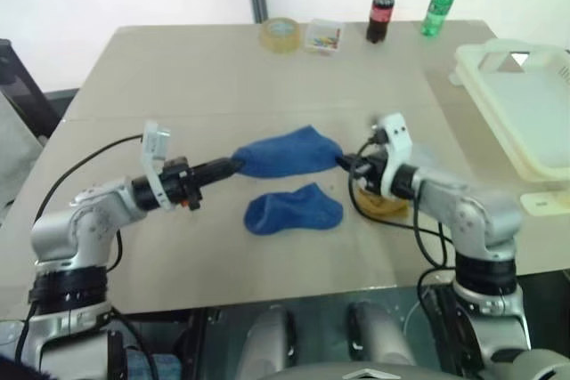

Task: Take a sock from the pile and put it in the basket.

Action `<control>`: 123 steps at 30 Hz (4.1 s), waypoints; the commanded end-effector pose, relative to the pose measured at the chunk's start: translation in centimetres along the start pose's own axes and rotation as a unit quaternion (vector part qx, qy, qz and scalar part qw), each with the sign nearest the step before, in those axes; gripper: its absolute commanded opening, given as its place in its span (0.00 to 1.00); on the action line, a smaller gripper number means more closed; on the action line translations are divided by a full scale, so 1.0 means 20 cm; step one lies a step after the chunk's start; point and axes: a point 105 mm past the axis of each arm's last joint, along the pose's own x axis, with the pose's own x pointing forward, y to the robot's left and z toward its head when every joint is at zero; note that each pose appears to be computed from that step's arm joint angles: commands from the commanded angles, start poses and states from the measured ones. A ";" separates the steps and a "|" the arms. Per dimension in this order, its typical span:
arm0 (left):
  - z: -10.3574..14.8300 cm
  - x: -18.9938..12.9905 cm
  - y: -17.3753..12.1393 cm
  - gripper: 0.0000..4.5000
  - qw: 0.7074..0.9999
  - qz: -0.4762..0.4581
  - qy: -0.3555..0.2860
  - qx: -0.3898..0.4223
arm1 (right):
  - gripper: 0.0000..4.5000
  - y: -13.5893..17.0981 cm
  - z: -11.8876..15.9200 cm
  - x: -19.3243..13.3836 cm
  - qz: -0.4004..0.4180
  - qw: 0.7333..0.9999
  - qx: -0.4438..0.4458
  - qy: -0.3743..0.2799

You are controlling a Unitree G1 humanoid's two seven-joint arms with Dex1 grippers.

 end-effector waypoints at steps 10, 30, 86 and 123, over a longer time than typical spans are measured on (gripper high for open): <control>-0.26 -0.03 -0.10 0.01 0.997 0.044 0.059 -0.005 | 0.00 0.10 -0.10 -0.16 -0.010 0.998 0.046 0.031; -0.33 0.01 0.01 0.01 0.994 0.066 0.082 0.032 | 0.00 0.10 -0.21 -0.13 -0.040 0.996 0.061 0.049; -0.37 -0.03 0.18 0.99 0.989 0.120 0.078 -0.023 | 0.37 0.10 -0.41 0.16 0.106 0.976 -0.186 0.028; -0.35 0.33 -0.11 0.99 0.904 -0.145 0.039 -0.400 | 0.37 0.06 -0.45 0.15 0.077 0.971 -0.220 0.046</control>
